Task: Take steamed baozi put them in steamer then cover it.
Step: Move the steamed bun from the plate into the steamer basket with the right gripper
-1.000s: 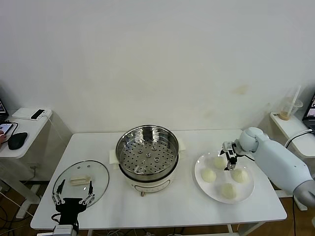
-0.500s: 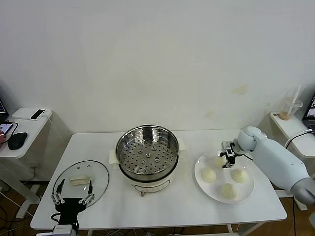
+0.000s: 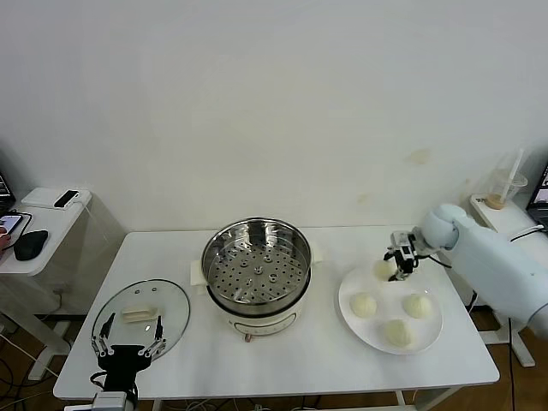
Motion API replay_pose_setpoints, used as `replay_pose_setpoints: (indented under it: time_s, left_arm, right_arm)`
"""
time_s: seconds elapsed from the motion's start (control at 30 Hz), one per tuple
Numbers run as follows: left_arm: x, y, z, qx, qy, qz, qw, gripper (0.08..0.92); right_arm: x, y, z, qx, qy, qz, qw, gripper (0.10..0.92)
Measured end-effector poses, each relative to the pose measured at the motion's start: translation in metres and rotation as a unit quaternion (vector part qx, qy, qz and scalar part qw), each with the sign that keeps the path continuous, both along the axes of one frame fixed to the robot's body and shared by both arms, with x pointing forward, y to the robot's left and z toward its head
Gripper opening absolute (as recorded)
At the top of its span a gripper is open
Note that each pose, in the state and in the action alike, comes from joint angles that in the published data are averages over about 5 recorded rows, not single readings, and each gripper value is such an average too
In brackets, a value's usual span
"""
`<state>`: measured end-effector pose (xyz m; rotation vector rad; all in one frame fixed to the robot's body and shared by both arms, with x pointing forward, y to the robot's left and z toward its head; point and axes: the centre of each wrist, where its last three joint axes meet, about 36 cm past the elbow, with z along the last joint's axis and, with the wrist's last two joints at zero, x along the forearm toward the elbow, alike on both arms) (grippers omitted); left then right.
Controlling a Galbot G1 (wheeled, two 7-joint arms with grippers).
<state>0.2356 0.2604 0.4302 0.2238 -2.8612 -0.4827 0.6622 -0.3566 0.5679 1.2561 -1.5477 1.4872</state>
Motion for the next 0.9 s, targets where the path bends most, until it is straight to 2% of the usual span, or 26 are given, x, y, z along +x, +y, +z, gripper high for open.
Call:
replay_pose_setpoints:
  time_s: [0.47,0.67,0.9]
  left_arm:
    - [-0.005,0.007,0.002,-0.006,0.014,0.003,1.0,0.823]
    - [-0.008,0.01,0.002,-0.002,0.016,0.006,1.0,0.823]
    - [-0.009,0.011,0.007,0.002,0.01,0.011,1.0,0.823]
  right_arm:
    - [0.018,0.085,0.111,0.047,-0.065,0.1,0.992,0.594]
    - [0.021,0.143,0.123,0.059,-0.07,0.166,0.982,0.594]
    - [0.025,0.212,0.105,0.038,-0.076,0.261,0.962,0.588]
